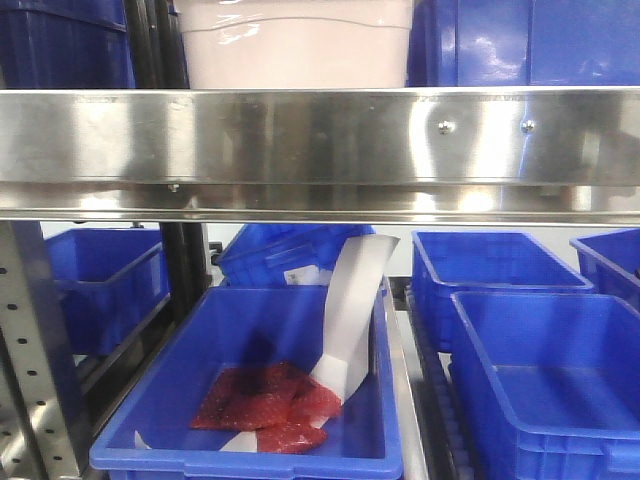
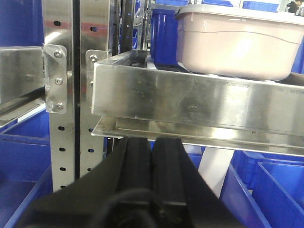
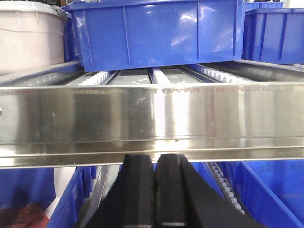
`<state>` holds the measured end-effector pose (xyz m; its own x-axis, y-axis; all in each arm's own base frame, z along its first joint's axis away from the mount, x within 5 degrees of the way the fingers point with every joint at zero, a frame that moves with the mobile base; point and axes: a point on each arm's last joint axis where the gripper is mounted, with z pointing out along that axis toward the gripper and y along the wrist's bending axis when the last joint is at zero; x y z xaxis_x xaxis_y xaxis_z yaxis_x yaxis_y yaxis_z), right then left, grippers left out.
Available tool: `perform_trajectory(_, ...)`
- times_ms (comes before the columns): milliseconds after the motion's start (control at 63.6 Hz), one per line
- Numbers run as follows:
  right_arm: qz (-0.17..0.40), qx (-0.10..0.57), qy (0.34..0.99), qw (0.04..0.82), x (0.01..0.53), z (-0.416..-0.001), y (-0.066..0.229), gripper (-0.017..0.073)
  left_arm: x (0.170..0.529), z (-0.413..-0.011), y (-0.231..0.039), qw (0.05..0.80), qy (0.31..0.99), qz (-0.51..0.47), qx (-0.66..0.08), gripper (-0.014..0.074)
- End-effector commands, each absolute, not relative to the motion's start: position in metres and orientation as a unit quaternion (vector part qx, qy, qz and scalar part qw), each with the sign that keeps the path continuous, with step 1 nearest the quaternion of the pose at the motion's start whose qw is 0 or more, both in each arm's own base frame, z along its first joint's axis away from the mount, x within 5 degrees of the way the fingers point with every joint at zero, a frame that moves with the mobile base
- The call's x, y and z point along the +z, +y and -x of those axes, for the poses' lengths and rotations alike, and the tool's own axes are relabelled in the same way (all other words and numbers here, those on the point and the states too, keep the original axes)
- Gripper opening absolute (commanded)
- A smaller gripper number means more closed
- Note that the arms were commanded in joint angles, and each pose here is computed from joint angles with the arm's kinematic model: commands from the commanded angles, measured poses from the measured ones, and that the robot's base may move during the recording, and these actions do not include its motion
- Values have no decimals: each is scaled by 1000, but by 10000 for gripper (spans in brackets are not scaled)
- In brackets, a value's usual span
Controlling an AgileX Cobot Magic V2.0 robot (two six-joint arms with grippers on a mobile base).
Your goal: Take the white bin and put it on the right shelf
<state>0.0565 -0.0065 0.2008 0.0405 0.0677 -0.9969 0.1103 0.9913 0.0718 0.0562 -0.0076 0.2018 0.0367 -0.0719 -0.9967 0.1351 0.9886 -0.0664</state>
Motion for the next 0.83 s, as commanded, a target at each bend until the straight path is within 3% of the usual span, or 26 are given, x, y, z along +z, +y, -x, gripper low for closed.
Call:
perform_trajectory(0,-55,-26,660,749,210,-55,-6,63,203,-56,-7,742,666,-20,-77,-117)
perform_trajectory(817,-55,-26,660,749,210,-55,-6,63,203,-56,-7,742,666,-20,-77,-117)
